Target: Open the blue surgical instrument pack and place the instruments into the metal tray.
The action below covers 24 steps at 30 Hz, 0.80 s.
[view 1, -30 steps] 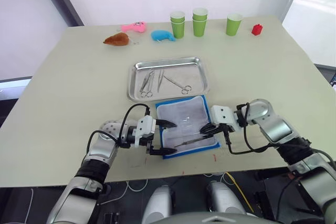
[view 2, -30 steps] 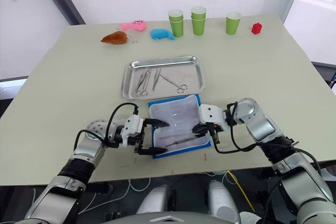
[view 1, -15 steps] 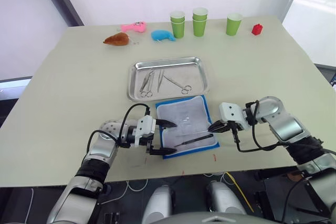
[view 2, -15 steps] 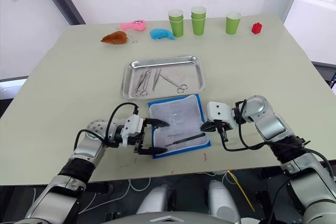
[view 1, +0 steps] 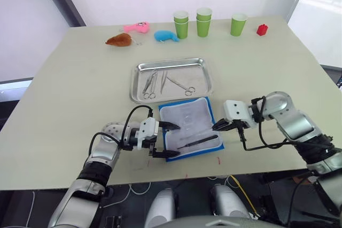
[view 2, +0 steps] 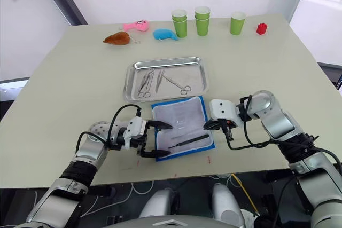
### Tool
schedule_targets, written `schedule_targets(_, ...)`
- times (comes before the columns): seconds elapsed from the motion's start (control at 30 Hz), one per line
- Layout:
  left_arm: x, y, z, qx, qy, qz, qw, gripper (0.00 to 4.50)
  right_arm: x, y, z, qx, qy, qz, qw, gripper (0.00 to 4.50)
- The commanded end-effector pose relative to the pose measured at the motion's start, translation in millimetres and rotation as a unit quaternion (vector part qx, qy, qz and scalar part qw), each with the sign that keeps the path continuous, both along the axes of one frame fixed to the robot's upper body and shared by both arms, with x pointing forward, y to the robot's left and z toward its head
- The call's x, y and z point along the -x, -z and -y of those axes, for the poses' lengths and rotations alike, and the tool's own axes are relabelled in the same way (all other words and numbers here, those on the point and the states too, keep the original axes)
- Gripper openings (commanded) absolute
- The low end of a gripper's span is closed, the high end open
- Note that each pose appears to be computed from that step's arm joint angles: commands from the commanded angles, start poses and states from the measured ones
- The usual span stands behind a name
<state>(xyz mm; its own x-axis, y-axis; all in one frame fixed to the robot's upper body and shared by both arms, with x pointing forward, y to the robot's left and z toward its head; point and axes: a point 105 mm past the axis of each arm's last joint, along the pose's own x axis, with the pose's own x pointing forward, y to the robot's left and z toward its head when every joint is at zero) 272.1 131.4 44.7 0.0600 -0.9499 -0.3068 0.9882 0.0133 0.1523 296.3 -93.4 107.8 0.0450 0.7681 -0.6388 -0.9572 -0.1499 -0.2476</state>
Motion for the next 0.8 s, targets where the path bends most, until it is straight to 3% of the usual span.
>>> schedule_targets(0.03,25.9,52.3,-16.6,-0.070,-0.016,-0.100,0.992,4.50,-3.7,-24.4,3.4,-0.011,-0.006,0.040,0.999,0.03)
schedule_targets(0.8,21.2,48.8,-13.3,-0.068,-0.014,-0.100,0.993,4.50,1.5,-34.6,57.2,-0.017,0.034,0.028,0.999,0.03)
